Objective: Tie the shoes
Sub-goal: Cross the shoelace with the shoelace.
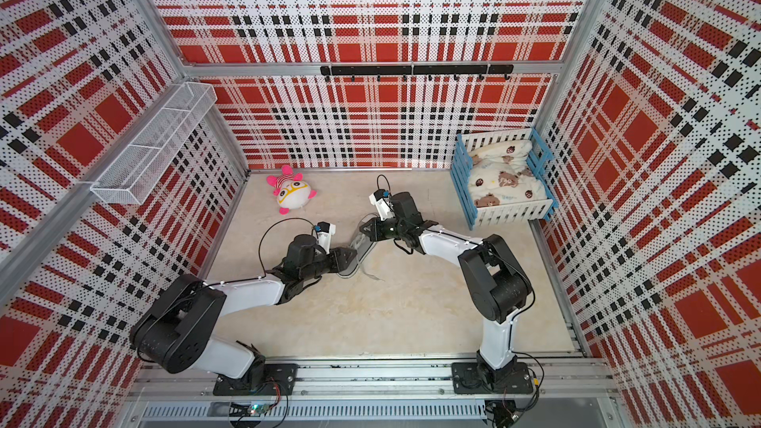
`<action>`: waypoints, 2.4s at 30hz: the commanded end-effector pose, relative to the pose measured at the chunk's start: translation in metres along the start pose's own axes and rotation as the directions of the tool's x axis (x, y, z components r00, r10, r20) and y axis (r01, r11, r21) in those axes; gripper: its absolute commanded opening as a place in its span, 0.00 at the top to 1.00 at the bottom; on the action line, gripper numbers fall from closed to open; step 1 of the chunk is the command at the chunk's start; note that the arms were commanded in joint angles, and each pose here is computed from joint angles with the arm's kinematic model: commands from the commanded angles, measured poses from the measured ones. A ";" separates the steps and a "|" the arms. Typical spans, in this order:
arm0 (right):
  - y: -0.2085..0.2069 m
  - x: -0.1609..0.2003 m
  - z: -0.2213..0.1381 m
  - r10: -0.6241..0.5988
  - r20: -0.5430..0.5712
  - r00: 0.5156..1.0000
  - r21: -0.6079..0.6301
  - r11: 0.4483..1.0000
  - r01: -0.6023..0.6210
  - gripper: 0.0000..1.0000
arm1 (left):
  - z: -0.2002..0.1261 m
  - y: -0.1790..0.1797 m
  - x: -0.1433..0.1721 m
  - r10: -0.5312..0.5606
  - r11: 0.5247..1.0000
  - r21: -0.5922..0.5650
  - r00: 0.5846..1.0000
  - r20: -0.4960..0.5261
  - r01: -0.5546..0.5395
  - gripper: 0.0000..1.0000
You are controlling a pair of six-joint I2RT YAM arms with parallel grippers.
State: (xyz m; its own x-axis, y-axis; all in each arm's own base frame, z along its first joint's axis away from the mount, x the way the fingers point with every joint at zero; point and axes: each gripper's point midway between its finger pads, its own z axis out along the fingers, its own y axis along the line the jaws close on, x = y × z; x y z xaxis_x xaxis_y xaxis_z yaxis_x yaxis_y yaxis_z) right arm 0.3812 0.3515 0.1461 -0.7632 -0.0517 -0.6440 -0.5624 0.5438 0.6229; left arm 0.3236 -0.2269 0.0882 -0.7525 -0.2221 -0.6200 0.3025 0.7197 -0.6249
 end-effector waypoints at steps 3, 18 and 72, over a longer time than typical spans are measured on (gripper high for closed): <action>0.005 -0.007 0.006 -0.015 -0.008 1.000 -0.041 0.999 0.015 1.00 | -0.005 -0.006 -0.004 -0.002 1.000 0.018 1.000 -0.004 0.002 0.62; 0.019 -0.016 0.015 -0.012 -0.002 1.000 -0.091 0.996 0.012 1.00 | -0.006 -0.009 -0.046 0.290 0.957 -0.006 0.954 0.075 -0.290 0.55; 0.021 -0.021 0.027 0.004 -0.026 1.000 -0.078 0.997 -0.006 1.00 | 0.015 -0.007 -0.032 0.440 0.896 0.034 0.896 0.053 -0.442 0.58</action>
State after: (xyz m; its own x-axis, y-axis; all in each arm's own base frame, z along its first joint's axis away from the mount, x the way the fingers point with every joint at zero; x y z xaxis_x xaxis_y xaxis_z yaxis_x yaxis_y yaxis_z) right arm 0.3921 0.3786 0.1551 -0.7845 -0.0717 -0.6160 -0.5651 0.4919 0.6624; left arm 0.3486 -0.2253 0.1003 -0.5390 0.0754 -0.8389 0.5926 0.7417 -0.3141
